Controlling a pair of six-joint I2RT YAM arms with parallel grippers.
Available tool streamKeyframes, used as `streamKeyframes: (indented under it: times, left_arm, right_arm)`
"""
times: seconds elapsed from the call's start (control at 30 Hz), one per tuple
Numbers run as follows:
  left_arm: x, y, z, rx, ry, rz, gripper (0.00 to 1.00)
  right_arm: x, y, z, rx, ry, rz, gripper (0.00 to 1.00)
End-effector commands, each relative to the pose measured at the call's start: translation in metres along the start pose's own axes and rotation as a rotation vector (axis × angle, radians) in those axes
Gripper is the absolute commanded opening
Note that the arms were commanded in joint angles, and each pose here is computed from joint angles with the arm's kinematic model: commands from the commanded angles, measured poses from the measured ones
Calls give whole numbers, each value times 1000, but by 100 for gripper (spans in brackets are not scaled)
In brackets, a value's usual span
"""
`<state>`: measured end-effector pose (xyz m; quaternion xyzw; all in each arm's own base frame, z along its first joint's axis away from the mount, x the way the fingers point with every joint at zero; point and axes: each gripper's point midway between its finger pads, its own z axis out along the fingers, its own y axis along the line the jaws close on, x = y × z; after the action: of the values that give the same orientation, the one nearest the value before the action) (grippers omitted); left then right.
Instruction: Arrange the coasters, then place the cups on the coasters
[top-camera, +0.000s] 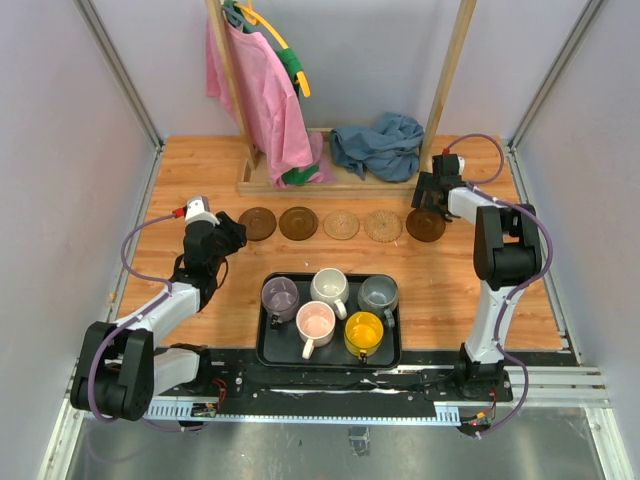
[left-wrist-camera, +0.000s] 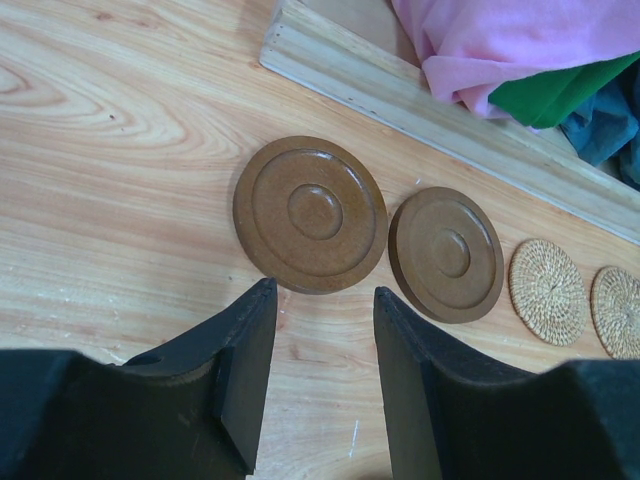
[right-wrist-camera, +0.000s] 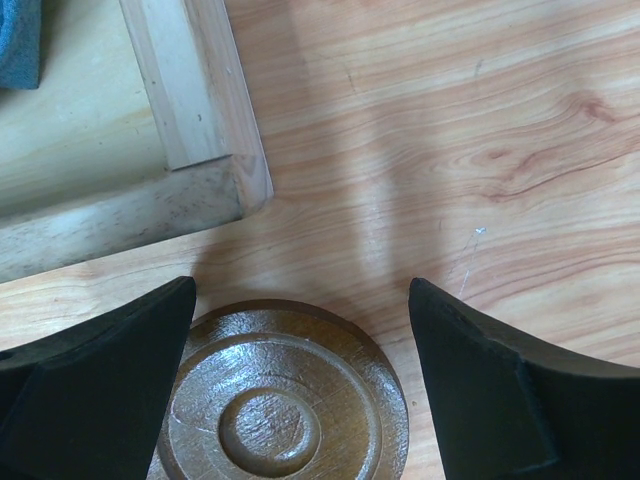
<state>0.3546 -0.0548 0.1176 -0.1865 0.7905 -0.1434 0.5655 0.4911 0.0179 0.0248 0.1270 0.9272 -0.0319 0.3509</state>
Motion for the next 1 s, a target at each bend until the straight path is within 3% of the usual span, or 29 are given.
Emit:
streamKeyframes:
  times: [0.0,0.97]
  left_arm:
    - [-10,-3,-1,12,-31,-11,48]
    - [-8,-1,-3,7,-25,-13,48]
  right_arm:
    - [33,-5,-4,33,90,-1,89]
    - [28,-8,-6,53,79,7,89]
